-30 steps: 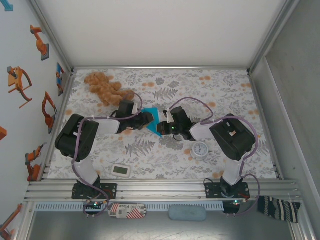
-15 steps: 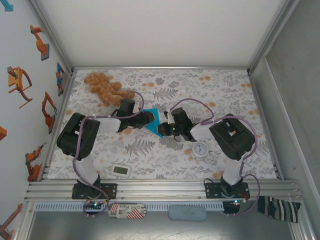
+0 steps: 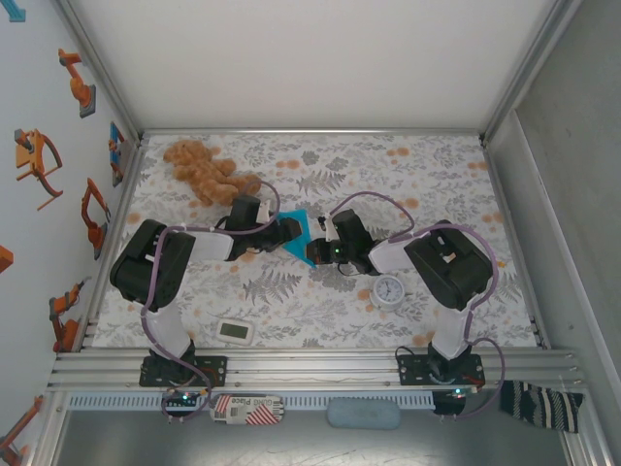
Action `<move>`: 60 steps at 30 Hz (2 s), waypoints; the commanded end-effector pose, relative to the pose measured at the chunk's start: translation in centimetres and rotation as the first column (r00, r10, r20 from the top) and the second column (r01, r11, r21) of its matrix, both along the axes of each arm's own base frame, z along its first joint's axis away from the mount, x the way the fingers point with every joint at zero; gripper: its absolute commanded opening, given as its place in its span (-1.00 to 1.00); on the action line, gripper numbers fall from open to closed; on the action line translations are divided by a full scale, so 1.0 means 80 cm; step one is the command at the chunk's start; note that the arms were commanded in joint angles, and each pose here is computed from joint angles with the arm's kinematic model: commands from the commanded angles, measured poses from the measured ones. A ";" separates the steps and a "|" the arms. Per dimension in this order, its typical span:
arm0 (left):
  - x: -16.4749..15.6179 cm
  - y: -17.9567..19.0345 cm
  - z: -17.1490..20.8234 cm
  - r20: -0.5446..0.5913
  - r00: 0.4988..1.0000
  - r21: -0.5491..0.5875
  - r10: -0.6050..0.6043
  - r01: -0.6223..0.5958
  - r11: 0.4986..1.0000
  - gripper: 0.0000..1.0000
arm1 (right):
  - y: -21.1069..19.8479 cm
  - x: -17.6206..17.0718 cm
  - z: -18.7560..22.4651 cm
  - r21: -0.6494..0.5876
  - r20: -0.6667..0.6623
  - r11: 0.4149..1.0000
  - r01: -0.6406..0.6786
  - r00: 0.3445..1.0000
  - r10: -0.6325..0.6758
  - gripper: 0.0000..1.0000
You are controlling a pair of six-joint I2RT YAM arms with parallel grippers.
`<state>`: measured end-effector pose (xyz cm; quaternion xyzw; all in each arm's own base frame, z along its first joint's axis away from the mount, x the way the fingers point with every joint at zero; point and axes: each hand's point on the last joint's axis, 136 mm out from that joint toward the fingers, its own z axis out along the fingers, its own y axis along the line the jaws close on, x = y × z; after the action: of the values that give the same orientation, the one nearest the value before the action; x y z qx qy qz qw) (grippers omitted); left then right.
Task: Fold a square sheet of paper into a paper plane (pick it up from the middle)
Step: Fourth fold the wing at the center of the table.
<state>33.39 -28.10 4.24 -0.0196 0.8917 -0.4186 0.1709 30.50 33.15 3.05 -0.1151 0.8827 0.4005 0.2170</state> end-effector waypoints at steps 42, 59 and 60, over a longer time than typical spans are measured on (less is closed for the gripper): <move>-0.037 0.061 -0.108 -0.311 0.938 0.386 0.152 -0.022 0.922 -0.04 | -0.020 0.008 0.024 -0.044 0.041 0.998 0.053 0.998 -0.052 -0.51; -0.041 0.057 -0.111 -0.330 0.934 0.367 0.135 -0.005 0.930 0.00 | -0.004 0.014 -0.001 -0.166 0.049 0.986 0.005 0.999 0.003 -0.47; -0.041 0.056 -0.111 -0.331 0.934 0.366 0.134 -0.004 0.931 0.00 | -0.003 0.014 -0.003 -0.171 0.049 0.985 0.003 0.999 0.005 -0.48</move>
<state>33.65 -27.65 2.27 -0.0558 0.9328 -0.3433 0.0948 31.38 32.61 3.38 -0.1304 0.9041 0.3374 0.2274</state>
